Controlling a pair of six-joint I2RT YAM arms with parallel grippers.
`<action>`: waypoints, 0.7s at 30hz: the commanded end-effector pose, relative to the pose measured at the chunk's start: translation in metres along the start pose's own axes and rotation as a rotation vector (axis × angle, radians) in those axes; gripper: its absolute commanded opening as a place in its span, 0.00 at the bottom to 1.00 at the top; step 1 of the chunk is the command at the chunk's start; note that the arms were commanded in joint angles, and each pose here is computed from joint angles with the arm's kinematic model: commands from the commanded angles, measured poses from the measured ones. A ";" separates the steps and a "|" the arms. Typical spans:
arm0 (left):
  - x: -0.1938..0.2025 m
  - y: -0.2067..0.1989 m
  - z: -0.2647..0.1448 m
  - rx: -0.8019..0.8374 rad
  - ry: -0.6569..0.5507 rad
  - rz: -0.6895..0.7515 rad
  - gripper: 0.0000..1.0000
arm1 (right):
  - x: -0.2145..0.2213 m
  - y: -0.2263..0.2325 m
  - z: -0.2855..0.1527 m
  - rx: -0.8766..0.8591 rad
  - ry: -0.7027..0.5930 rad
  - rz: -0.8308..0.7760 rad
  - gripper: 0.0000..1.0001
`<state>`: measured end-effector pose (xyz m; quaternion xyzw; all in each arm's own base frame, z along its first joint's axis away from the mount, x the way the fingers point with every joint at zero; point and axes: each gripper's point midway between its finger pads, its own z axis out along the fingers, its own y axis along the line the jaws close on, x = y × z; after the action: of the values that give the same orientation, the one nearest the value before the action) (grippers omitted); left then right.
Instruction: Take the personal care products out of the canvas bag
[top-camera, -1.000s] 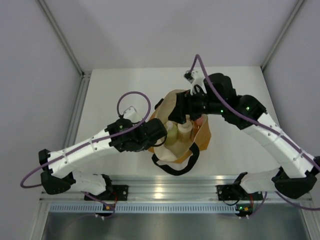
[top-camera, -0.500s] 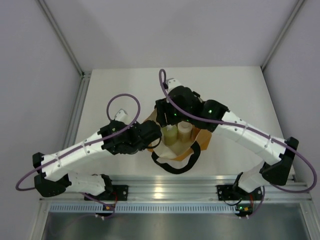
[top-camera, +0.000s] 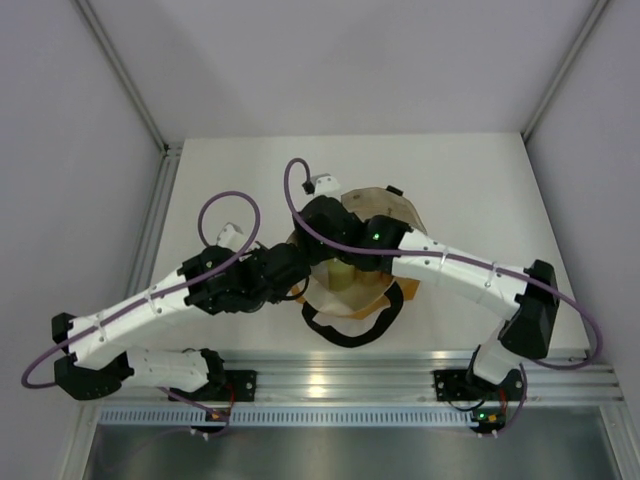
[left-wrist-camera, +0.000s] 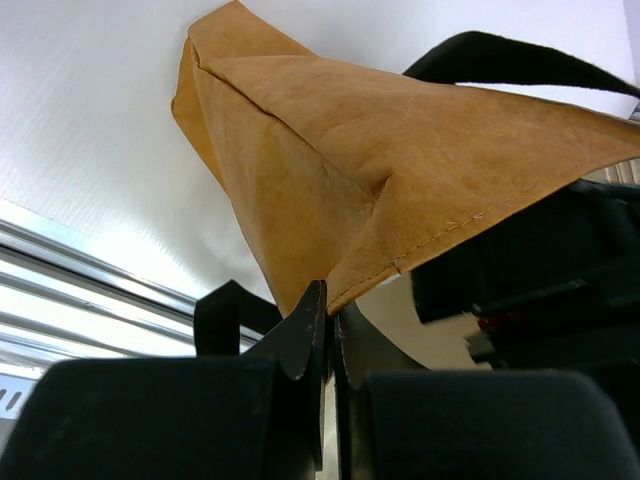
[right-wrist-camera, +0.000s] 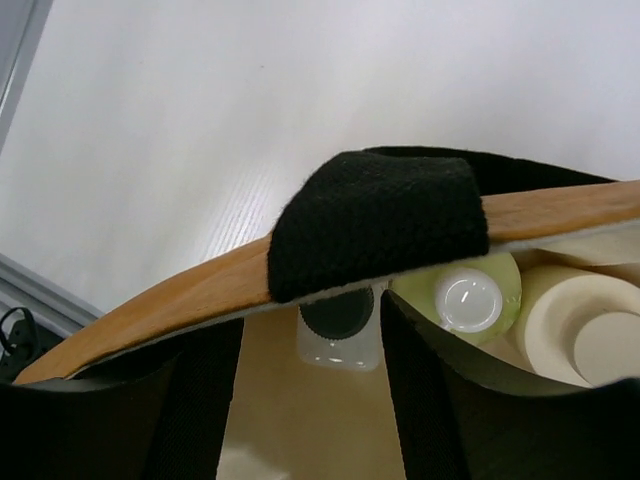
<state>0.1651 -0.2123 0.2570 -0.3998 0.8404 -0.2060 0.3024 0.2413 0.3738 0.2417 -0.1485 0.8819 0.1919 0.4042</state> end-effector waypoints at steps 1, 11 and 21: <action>-0.015 0.042 -0.006 -0.124 -0.030 0.077 0.00 | -0.007 0.010 0.012 0.003 -0.064 0.045 0.56; -0.014 0.041 -0.009 -0.118 -0.012 0.081 0.00 | 0.033 0.009 0.041 0.065 0.011 -0.005 0.60; -0.014 0.043 -0.009 -0.120 -0.008 0.079 0.00 | 0.065 -0.002 0.060 0.133 0.060 -0.026 0.62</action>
<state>0.1626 -0.2080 0.2594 -0.4007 0.8395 -0.2111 0.3002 0.2455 0.3815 0.1751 -0.1386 0.9005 0.1265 0.3923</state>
